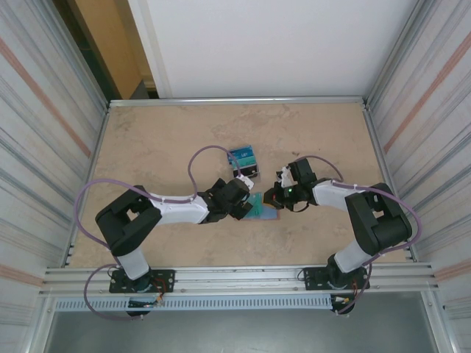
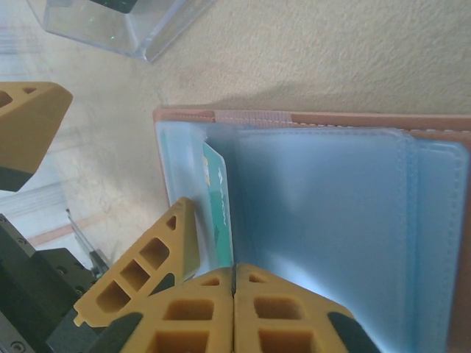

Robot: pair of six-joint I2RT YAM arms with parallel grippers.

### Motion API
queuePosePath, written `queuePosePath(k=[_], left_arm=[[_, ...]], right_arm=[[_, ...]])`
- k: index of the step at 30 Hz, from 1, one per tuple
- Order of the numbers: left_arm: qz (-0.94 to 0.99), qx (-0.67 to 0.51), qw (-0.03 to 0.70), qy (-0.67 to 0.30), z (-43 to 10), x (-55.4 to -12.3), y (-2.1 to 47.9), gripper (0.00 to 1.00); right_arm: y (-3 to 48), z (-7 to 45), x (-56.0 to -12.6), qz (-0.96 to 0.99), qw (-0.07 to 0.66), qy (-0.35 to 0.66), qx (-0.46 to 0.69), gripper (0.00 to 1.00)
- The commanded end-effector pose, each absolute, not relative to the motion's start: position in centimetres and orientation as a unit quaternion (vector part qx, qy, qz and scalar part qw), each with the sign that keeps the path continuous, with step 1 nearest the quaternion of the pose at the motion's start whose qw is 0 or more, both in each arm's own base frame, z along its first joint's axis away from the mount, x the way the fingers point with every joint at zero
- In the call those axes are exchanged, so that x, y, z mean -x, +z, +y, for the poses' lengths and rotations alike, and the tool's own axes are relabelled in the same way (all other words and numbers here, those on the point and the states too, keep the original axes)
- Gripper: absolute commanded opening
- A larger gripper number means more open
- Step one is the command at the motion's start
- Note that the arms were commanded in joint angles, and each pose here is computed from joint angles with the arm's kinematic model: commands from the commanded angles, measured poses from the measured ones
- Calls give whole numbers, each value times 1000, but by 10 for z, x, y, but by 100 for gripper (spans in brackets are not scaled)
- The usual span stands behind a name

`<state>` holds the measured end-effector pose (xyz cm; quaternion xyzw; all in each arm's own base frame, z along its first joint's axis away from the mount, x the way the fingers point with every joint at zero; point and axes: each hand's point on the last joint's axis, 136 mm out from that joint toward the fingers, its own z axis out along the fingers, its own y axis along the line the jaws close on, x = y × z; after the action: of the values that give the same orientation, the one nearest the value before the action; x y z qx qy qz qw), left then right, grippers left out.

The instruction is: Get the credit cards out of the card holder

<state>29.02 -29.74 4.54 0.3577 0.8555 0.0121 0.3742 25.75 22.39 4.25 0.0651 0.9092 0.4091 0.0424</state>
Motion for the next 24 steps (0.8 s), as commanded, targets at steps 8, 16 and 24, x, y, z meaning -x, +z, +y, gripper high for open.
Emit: queuePosePath(k=[8, 16, 24], left_arm=[[862, -363, 353, 16, -296, -284, 34, 99], [864, -360, 352, 14, -296, -282, 32, 99], [864, -358, 355, 14, -295, -282, 35, 99]], right_arm=[[56, 245, -256, 891, 54, 448, -45, 20], [53, 250, -258, 889, 53, 453, -43, 19], [46, 251, -258, 893, 48, 446, -44, 11]])
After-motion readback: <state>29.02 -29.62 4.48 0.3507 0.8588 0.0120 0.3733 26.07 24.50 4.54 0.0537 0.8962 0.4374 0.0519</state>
